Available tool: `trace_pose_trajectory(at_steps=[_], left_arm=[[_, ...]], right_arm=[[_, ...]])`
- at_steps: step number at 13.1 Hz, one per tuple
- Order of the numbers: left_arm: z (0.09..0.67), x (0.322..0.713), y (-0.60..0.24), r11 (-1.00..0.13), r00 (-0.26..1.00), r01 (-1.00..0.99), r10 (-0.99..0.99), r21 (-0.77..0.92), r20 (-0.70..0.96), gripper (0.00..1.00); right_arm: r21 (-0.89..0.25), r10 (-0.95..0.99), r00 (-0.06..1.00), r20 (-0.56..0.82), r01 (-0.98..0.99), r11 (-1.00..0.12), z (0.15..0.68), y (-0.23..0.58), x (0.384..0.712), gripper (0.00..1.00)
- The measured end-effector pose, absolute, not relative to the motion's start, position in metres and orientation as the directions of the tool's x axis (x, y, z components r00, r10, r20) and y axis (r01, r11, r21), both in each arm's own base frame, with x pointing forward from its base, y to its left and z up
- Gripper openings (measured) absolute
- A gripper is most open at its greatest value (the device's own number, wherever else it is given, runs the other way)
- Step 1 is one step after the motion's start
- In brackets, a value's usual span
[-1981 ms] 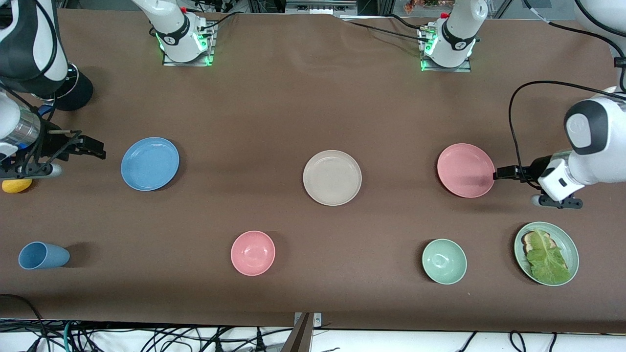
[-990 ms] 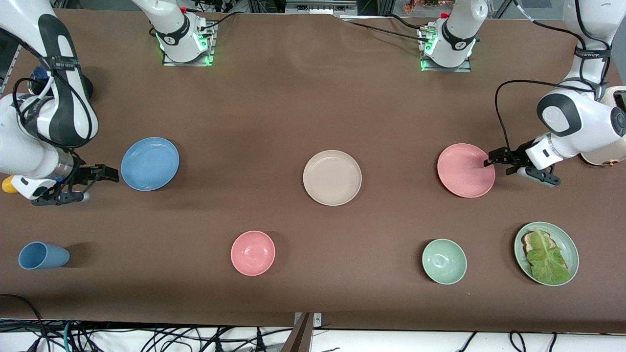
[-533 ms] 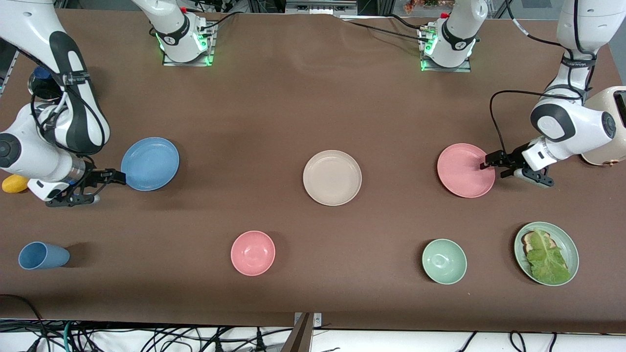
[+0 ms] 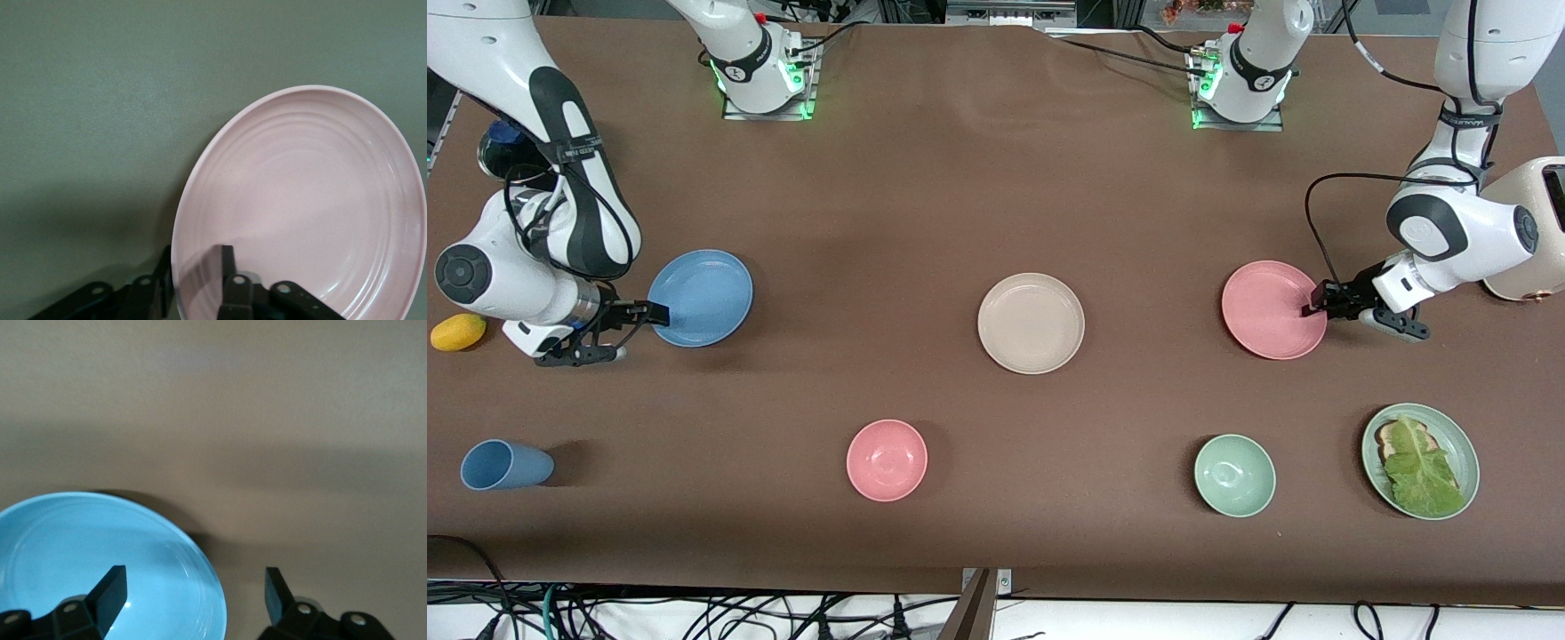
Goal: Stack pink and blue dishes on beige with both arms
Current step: 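Grasp the pink plate with the left gripper while the right gripper reaches blue, then lower the pink plate onto the beige while the right gripper grips the blue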
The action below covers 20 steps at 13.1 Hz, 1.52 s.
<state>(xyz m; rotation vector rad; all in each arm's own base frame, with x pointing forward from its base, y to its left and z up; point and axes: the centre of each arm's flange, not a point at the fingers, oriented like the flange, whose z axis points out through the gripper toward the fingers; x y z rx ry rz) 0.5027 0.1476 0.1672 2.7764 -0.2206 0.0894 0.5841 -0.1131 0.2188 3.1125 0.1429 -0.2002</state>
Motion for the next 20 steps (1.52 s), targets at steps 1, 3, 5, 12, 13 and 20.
trace_pose_trajectory(at_steps=[1, 3, 5, 12, 13, 20], left_arm=[[0.167, 0.503, 0.148, -0.925, 0.986, -0.164, -0.142, 0.342, 0.089, 0.17], [0.172, 0.505, 0.146, -0.922, 0.986, -0.162, -0.136, 0.353, 0.097, 0.07], [0.172, 0.506, 0.146, -0.921, 0.986, -0.163, -0.137, 0.355, 0.098, 0.07], [0.207, 0.541, 0.079, -0.913, 0.991, -0.126, -0.097, 0.389, 0.093, 0.06], [0.214, 0.546, 0.062, -0.913, 0.993, -0.106, -0.078, 0.393, 0.087, 0.06], [0.259, 0.57, -0.074, -0.869, 0.992, 0.126, 0.123, 0.478, -0.039, 0.06]], right_arm=[[0.014, 0.087, 0.988, -0.127, 0.089, -0.996, 0.213, -0.115, 0.58, 0.92], [0.015, 0.079, 0.989, -0.126, 0.081, -0.997, 0.203, -0.118, 0.572, 0.89], [0.013, 0.07, 0.989, -0.132, 0.072, -0.997, 0.198, -0.123, 0.566, 0.88], [0.011, 0.065, 0.988, -0.139, 0.067, -0.998, 0.195, -0.127, 0.562, 0.72], [0.011, 0.065, 0.988, -0.139, 0.067, -0.998, 0.195, -0.127, 0.562, 0.66], [0.01, 0.065, 0.988, -0.139, 0.068, -0.998, 0.195, -0.127, 0.562, 0.44]])
